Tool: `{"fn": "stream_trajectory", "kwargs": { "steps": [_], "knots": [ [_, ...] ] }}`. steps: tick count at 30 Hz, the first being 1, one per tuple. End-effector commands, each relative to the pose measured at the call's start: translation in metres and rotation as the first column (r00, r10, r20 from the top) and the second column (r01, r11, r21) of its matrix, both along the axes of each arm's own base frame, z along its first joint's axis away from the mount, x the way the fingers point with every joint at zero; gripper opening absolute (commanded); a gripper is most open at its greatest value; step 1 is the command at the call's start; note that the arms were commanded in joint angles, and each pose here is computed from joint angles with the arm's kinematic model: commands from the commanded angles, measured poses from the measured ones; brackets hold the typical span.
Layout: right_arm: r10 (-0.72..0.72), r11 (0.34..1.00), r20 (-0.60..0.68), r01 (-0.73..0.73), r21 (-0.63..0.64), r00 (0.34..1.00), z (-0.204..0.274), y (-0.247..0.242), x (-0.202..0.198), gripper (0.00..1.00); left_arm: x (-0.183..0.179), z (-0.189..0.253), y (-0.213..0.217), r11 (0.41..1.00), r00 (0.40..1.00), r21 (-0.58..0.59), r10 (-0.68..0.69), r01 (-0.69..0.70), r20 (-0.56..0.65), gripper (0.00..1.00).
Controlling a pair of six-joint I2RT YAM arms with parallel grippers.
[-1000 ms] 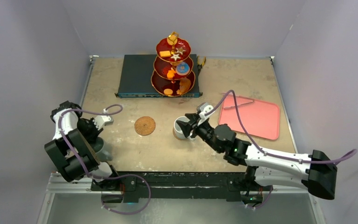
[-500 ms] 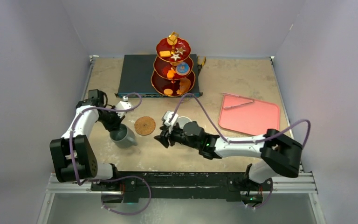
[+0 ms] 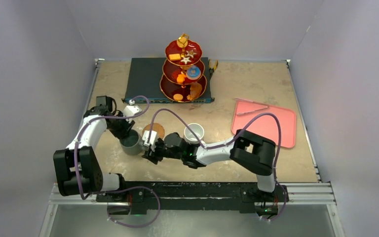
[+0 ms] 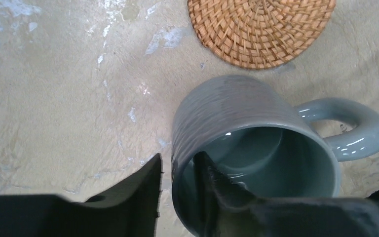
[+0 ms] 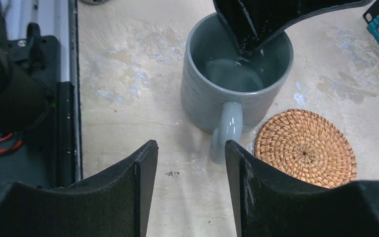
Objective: Serve the afternoon tea
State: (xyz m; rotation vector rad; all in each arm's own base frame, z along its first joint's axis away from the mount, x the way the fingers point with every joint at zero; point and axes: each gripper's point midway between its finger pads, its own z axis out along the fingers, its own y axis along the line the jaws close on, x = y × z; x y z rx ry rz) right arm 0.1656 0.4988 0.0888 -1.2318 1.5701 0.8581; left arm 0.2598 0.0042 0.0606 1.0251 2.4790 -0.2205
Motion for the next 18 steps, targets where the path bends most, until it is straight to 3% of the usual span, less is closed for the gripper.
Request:
{"fn": "stream_trajectory", "kwargs": {
  "steps": [1, 4, 9, 15, 18],
  "knots": [
    [0.033, 0.998, 0.086, -0.037, 0.045, 0.996, 0.019, 0.022, 0.009, 0.56, -0.008, 0.002, -0.009, 0.999, 1.0, -0.047, 0.011, -0.012, -0.029, 0.39],
    [0.068, 0.997, 0.082, -0.069, 0.017, 0.994, 0.012, 0.028, 0.006, 0.54, -0.006, 0.013, -0.012, 0.998, 1.0, -0.059, -0.001, -0.001, -0.02, 0.58],
    [0.101, 0.994, 0.094, -0.097, -0.054, 0.99, -0.003, 0.038, 0.012, 0.51, 0.005, 0.034, -0.013, 0.997, 1.0, -0.076, 0.005, -0.004, 0.013, 0.72],
    [0.112, 0.987, 0.072, -0.102, -0.127, 0.991, -0.019, 0.046, 0.023, 0.47, 0.024, 0.068, -0.014, 0.99, 0.997, -0.133, 0.048, -0.04, 0.056, 0.81],
    [0.045, 0.993, 0.11, -0.032, -0.116, 0.993, -0.012, 0.044, 0.035, 0.52, 0.03, 0.082, -0.009, 0.981, 0.995, -0.178, 0.083, -0.072, 0.055, 0.81]
  ]
}}
